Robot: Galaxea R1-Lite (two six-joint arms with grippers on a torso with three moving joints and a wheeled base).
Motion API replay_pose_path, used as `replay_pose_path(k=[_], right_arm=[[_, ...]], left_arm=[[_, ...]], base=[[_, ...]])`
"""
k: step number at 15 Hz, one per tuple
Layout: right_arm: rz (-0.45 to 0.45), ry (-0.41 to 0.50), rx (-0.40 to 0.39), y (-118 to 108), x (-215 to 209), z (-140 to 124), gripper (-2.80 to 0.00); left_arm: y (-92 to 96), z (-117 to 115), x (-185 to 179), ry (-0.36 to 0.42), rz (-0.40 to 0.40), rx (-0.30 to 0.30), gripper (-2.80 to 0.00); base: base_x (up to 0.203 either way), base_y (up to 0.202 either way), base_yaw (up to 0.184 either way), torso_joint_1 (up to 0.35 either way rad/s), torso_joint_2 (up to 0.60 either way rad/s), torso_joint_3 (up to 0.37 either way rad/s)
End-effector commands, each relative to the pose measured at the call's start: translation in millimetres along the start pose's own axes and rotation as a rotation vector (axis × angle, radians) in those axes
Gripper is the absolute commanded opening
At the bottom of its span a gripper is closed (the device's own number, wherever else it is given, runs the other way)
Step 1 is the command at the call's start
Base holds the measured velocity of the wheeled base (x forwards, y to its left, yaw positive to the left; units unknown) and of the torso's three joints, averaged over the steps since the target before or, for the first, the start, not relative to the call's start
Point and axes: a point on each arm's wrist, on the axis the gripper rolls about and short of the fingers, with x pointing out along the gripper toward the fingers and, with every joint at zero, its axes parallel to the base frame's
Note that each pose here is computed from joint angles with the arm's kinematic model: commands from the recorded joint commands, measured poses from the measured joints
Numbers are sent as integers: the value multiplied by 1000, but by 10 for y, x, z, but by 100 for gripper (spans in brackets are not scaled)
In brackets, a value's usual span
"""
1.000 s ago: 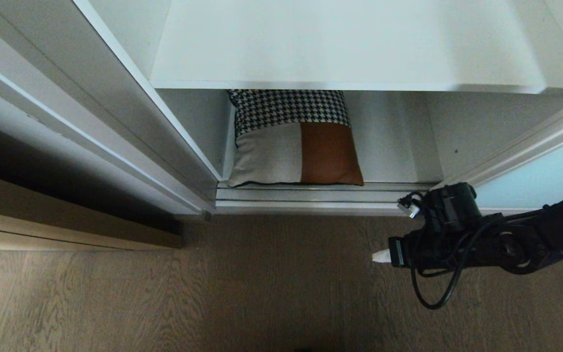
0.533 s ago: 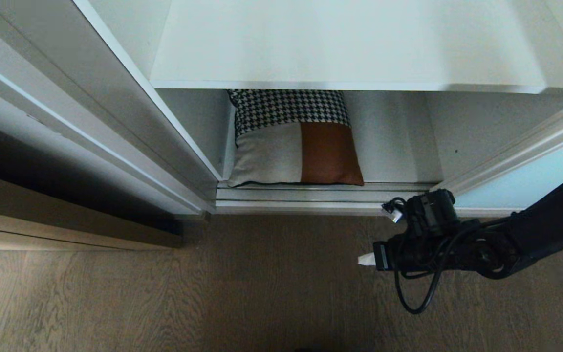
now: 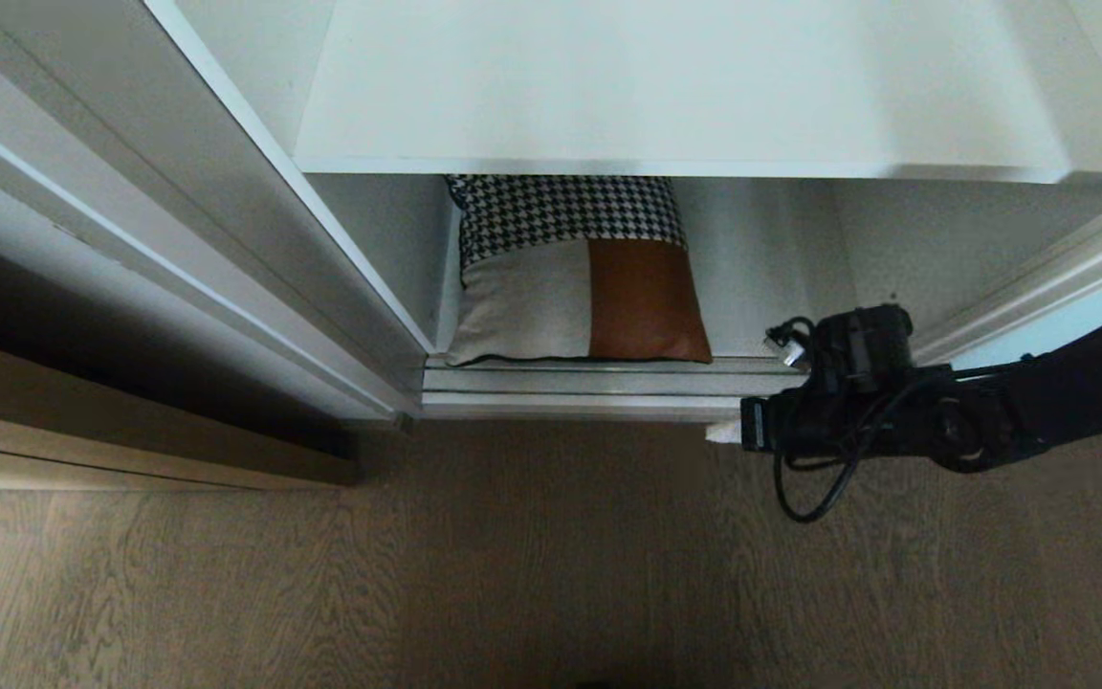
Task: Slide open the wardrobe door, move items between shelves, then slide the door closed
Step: Place the pillow on the higher shelf
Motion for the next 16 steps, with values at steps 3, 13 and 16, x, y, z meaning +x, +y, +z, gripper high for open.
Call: replay_pose_path(k=[3,13,16], right_arm=[[-32,-10,38,-354,266,175,-280],[-48,-76,38,-847,727,351,0],[-32,-121,14,-926,856,340,0]], left_arm=[[0,-4,1,2,0,0,-280],[0,-4,1,2,0,1,-280],[0,-4,1,2,0,1,-280]], base=[[0,0,0,0,0,0],[0,0,0,0,0,0],[0,0,0,0,0,0]])
